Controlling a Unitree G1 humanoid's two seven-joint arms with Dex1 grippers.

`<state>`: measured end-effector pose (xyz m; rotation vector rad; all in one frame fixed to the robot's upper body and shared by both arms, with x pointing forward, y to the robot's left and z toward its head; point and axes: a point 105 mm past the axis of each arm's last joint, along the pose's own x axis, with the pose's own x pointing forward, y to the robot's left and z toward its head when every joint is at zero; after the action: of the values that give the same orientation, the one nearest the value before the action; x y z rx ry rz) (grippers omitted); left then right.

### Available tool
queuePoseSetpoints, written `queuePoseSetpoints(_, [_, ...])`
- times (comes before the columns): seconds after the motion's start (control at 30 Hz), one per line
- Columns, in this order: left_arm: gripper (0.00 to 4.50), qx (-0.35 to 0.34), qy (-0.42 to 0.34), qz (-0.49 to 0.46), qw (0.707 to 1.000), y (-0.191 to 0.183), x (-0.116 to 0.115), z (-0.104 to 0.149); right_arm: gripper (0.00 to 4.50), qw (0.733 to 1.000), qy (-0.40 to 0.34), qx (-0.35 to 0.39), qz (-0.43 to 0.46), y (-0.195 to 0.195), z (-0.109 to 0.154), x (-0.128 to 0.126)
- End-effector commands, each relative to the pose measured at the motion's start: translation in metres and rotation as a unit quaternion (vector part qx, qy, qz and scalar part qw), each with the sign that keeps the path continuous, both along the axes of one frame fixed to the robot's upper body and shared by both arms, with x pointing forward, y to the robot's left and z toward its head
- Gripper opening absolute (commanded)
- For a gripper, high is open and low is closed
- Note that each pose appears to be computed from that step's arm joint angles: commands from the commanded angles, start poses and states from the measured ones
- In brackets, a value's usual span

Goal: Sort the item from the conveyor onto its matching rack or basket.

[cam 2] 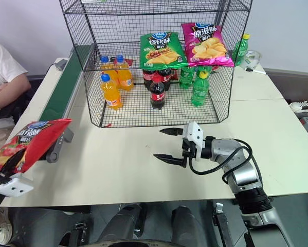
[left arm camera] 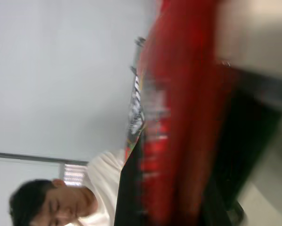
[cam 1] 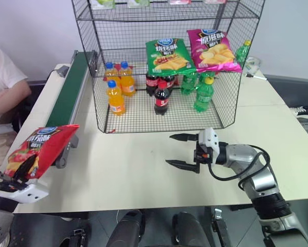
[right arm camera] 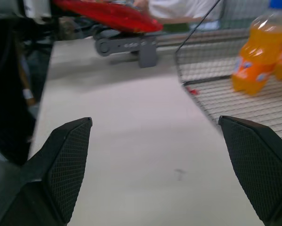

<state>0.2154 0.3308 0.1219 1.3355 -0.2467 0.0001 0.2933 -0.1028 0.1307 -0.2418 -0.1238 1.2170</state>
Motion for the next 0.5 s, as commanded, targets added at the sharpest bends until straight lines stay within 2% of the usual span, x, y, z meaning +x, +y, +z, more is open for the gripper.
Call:
queuePoseSetpoints(0.03, [0.01, 0.016, -0.065, -0.040, 0.997, -0.024, 0.011, 0.043, 4.50, 0.994, -0.071, 0.042, -0.070, -0.011, 0.025, 0.016])
queuePoseSetpoints(0.13, [0.01, 0.031, -0.104, -0.090, 0.990, -0.056, 0.025, 0.073, 4.50, 0.981, -0.105, 0.087, -0.141, -0.020, 0.037, 0.026])
queuePoseSetpoints(0.27, [0.01, 0.027, -0.151, -0.153, 0.976, -0.096, 0.046, 0.109, 4.50, 0.962, -0.155, 0.111, -0.197, -0.025, 0.050, 0.032])
queuePoseSetpoints(0.4, [0.01, 0.023, -0.179, -0.200, 0.963, -0.128, 0.070, 0.130, 4.50, 0.941, -0.186, 0.138, -0.247, -0.028, 0.062, 0.039])
queuePoseSetpoints(0.5, [0.01, 0.017, -0.197, -0.209, 0.958, -0.141, 0.091, 0.142, 4.50, 0.938, -0.182, 0.146, -0.257, -0.025, 0.061, 0.038])
